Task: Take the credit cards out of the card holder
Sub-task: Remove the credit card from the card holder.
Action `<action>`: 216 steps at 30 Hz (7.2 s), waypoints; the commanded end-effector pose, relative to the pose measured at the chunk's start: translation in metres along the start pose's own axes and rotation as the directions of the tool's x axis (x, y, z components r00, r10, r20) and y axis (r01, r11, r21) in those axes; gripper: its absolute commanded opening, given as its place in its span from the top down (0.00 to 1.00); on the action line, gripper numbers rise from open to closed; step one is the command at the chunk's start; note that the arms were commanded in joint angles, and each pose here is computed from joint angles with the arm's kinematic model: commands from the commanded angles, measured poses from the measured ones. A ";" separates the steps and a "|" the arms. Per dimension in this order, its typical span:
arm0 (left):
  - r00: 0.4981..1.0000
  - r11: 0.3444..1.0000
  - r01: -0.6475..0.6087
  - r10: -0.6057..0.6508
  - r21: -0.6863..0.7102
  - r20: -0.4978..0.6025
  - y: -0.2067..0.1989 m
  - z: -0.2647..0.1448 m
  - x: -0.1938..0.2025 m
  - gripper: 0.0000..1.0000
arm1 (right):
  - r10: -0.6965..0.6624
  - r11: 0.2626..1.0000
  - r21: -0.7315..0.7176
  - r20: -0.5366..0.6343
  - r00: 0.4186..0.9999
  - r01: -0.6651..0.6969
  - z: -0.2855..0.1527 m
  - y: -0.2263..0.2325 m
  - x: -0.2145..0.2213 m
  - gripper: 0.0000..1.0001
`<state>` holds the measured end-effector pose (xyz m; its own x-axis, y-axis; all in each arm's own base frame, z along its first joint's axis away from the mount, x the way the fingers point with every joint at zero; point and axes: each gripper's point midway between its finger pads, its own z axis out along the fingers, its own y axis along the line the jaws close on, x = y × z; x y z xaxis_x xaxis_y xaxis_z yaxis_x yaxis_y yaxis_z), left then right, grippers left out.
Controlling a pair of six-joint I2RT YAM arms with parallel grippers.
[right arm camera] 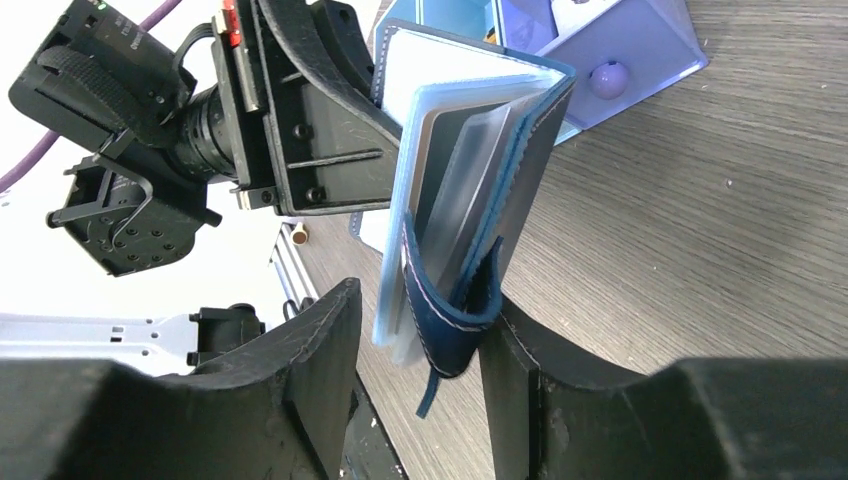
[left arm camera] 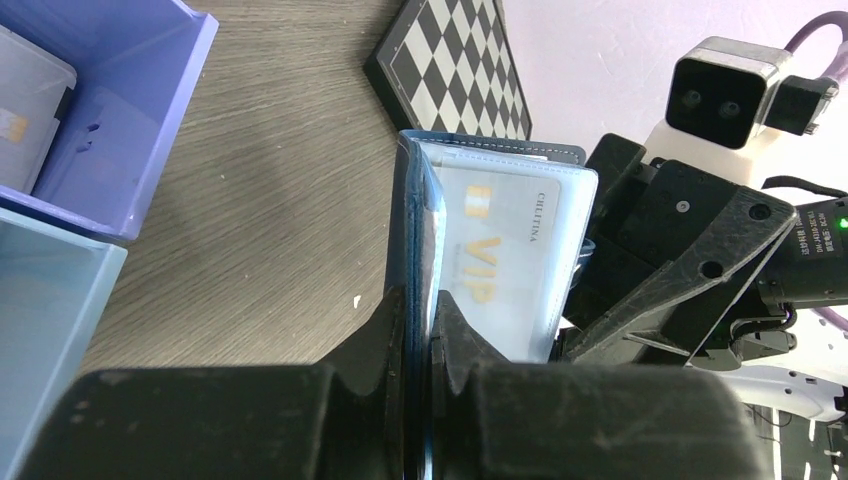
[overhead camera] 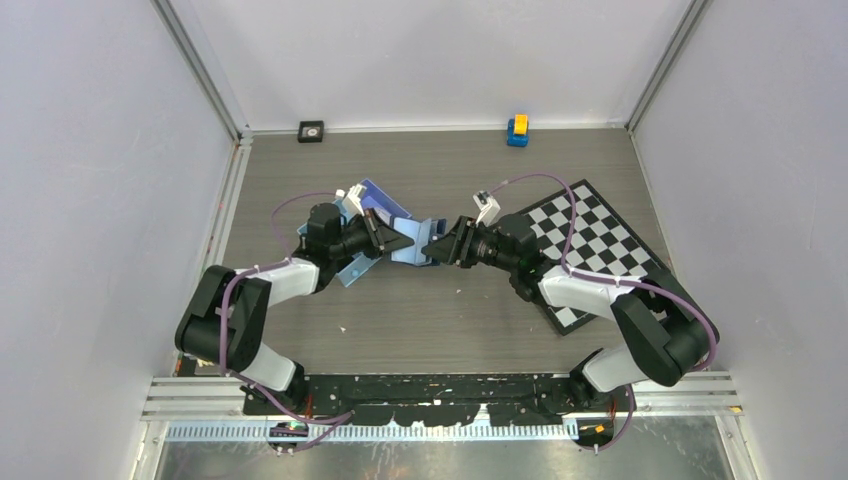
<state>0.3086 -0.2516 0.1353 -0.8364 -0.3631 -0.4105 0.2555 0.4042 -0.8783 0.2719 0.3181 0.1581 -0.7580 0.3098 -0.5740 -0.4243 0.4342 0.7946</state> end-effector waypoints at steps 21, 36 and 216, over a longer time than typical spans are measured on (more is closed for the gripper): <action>0.997 0.996 -0.074 0.072 0.057 0.030 -0.024 -0.002 -0.013 1.00 | -0.059 0.989 -0.135 0.072 0.996 0.068 -0.005 0.041 -0.023 0.90; 0.998 0.995 -0.057 0.056 0.078 0.007 -0.025 0.004 -0.009 1.00 | -0.054 0.988 -0.140 0.074 0.996 0.064 -0.004 0.042 -0.023 0.78; 0.989 0.988 -0.151 0.151 -0.033 -0.005 -0.018 0.006 -0.005 1.00 | -0.023 0.998 0.057 0.031 0.999 0.021 0.011 0.001 -0.017 0.47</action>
<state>0.3022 -0.2561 0.1207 -0.8368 -0.2860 -0.4668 0.2746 0.5183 -0.8099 0.2836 0.3186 0.1479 -0.7658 0.3109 -0.5629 -0.3721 0.4998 0.7822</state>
